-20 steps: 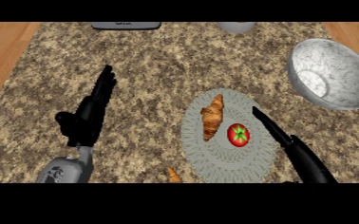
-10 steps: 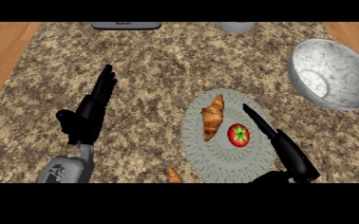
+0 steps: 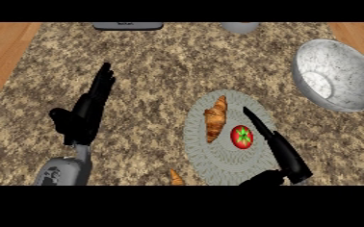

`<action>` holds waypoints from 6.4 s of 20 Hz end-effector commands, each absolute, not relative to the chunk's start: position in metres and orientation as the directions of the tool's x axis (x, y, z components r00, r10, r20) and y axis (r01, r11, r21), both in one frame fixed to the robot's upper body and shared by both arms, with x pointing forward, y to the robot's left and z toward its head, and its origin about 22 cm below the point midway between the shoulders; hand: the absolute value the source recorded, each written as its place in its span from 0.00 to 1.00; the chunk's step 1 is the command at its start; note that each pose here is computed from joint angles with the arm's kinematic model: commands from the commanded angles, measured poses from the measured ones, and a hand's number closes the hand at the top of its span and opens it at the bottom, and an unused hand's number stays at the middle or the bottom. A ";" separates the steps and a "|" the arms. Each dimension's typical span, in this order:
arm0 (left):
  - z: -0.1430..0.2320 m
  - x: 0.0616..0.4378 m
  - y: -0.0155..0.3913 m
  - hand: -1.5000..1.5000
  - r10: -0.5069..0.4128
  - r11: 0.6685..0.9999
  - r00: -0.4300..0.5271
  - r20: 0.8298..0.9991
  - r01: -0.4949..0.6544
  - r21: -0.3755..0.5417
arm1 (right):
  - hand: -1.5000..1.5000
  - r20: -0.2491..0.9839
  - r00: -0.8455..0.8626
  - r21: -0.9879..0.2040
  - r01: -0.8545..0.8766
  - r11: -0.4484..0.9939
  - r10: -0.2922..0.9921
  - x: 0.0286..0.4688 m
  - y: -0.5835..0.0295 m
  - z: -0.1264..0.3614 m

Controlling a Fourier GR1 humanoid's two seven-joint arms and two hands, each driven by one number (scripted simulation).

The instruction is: Pick the tomato from the placemat and place it in the bowl

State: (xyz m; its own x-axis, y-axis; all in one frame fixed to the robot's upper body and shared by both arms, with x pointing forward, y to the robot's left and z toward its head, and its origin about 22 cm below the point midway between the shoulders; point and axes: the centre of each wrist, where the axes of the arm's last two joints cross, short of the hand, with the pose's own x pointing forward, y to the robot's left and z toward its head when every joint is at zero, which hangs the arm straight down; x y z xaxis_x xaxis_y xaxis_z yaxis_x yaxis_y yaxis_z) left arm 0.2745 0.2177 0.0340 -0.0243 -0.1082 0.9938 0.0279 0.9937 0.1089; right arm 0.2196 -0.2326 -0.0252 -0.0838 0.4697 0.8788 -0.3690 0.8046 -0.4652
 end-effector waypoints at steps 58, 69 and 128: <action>0.032 0.268 0.211 0.50 -0.109 0.994 -0.018 0.994 -0.010 0.109 | 1.00 0.690 -0.692 -0.617 -0.406 0.675 0.214 0.186 -0.456 0.228; 0.023 0.270 0.211 0.50 -0.119 0.992 -0.029 0.992 0.047 0.120 | 1.00 0.596 -0.646 -0.730 -0.188 0.656 0.477 0.229 -0.458 0.251; 0.031 0.276 0.201 0.50 -0.098 0.992 -0.054 0.994 0.071 0.102 | 0.00 0.934 -0.322 -0.286 -0.404 0.869 0.157 0.332 -0.527 0.153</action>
State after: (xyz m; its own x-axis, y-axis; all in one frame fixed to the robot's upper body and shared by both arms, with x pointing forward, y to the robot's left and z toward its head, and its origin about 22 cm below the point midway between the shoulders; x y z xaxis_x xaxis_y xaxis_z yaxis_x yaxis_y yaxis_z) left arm 0.2783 0.2049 0.0344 -0.0555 -0.1015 0.9933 0.0687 0.9921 0.1052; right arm 0.3433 -0.5143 0.1517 -0.2576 0.3970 0.8809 -0.1960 0.8713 -0.4499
